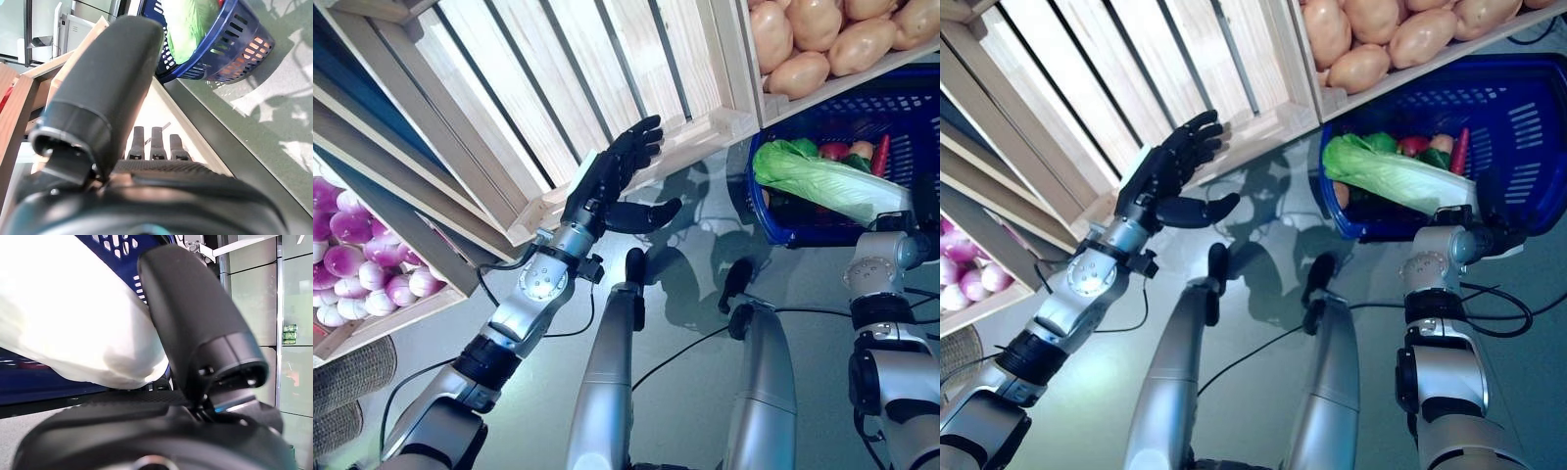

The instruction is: Put vegetables into the basket

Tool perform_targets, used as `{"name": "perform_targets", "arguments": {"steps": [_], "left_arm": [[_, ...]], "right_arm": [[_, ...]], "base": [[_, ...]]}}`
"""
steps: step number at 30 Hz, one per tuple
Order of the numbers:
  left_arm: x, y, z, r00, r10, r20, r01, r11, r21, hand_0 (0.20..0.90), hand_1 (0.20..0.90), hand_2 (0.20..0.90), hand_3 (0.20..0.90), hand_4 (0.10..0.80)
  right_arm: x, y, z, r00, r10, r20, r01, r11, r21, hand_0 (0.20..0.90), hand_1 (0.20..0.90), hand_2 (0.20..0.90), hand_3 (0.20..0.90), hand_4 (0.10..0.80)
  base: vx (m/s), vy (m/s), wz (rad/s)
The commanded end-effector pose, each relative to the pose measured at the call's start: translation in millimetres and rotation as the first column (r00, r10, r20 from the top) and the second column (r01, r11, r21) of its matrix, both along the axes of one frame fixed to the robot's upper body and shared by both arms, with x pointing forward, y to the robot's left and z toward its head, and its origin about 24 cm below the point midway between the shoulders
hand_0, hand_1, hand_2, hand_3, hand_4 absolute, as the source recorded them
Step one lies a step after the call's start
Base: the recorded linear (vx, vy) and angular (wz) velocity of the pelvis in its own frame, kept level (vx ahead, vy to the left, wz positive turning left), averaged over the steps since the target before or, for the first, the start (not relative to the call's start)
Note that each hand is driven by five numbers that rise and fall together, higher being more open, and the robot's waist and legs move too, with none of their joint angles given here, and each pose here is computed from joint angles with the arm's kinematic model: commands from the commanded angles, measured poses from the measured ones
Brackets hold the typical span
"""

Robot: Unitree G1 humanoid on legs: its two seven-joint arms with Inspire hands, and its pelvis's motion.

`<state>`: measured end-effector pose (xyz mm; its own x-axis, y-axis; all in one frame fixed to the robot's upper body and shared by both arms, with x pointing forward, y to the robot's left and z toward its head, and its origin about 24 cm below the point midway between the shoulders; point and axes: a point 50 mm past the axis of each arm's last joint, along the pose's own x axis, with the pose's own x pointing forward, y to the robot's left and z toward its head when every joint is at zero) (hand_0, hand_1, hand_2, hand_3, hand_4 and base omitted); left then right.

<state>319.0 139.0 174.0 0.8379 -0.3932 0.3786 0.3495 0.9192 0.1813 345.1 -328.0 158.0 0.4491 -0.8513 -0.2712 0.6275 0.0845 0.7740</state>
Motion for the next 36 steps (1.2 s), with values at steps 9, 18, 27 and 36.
{"name": "perform_targets", "arguments": {"steps": [9, 18, 27, 36], "left_arm": [[-13.0, -17.4, -2.8, 0.985, -0.171, 0.013, 0.171, 0.983, -0.066, 0.9, 0.9, 0.9, 0.9, 0.8], [-11.2, -6.9, -12.7, 0.984, -0.163, -0.07, 0.157, 0.985, -0.073, 0.9, 0.9, 0.9, 0.9, 0.8], [-12.6, -0.2, -32.1, 0.979, -0.113, -0.172, 0.091, 0.987, -0.129, 0.9, 0.9, 0.9, 0.9, 0.8], [-14.9, 6.2, -83.5, 0.92, -0.004, -0.392, -0.059, 0.987, -0.149, 0.9, 0.9, 0.9, 0.9, 0.8]], "right_arm": [[-26.3, -26.3, 0.9, 0.985, -0.154, 0.083, 0.161, 0.984, -0.081, 0.9, 0.9, 0.9, 0.9, 0.8], [-33.4, -35.2, 8.4, 0.978, -0.176, 0.109, 0.188, 0.975, -0.119, 0.9, 0.9, 0.9, 0.9, 0.8], [-37.2, -24.3, 11.3, 0.99, -0.091, 0.112, 0.121, 0.943, -0.31, 0.9, 0.9, 0.9, 0.9, 0.8], [-51.1, 28.7, -45.0, 0.974, 0.182, -0.131, -0.225, 0.772, -0.595, 0.9, 0.9, 0.9, 0.9, 0.8]], "base": [[0.012, -0.005, -0.03], [-0.003, 0.003, -0.02], [0.027, 0.027, -0.05], [0.081, 0.062, -0.03]]}}
